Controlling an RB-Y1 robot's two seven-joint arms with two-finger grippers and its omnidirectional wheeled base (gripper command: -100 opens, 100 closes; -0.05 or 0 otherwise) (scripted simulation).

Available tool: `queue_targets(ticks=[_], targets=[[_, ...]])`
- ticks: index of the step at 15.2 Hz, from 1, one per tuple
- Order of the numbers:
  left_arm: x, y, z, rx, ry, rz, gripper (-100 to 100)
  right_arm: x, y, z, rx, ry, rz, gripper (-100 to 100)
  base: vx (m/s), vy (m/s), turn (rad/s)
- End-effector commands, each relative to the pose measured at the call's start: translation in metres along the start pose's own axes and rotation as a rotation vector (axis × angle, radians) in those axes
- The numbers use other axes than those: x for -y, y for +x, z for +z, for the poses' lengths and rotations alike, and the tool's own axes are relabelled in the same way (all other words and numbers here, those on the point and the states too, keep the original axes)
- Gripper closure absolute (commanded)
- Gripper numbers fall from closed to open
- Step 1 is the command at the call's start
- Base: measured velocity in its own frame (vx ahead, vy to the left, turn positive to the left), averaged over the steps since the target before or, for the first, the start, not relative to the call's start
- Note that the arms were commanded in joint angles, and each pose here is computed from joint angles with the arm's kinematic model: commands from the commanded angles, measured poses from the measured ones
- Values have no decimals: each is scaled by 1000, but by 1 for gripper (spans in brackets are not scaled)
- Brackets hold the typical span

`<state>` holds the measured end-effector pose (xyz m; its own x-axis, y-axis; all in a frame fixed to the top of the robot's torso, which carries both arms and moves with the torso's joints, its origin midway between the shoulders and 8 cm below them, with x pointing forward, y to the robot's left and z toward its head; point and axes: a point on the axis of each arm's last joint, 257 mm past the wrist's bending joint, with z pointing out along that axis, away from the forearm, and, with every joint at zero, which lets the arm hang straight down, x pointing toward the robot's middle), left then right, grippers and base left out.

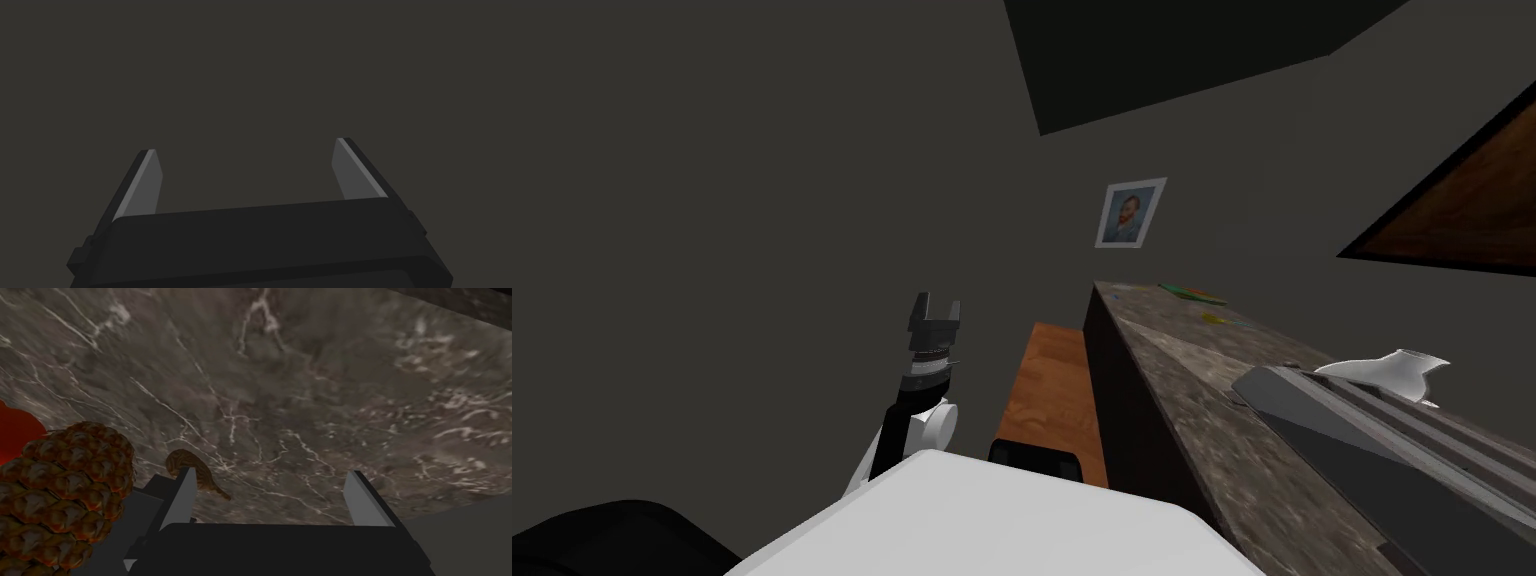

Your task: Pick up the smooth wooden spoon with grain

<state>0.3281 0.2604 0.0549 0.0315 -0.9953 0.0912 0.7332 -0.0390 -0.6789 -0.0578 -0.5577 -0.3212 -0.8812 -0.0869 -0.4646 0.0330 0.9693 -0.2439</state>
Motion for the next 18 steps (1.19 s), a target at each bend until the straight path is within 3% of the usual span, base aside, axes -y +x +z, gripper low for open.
queue_targets(ticks=[1,4,15,18], targets=[[0,0,0,0,0,0,0,5,15,-6,-42,3,-49,-100,163,-32,96],[0,0,0,0,0,0,0,12,45,-22,-133,0,-126,-100,190,-55,92],[0,0,0,0,0,0,0,14,114,-61,-340,-56,-328,-100,144,-49,75],[0,0,0,0,0,0,0,11,116,-53,-335,-52,-319,-100,77,-34,38]])
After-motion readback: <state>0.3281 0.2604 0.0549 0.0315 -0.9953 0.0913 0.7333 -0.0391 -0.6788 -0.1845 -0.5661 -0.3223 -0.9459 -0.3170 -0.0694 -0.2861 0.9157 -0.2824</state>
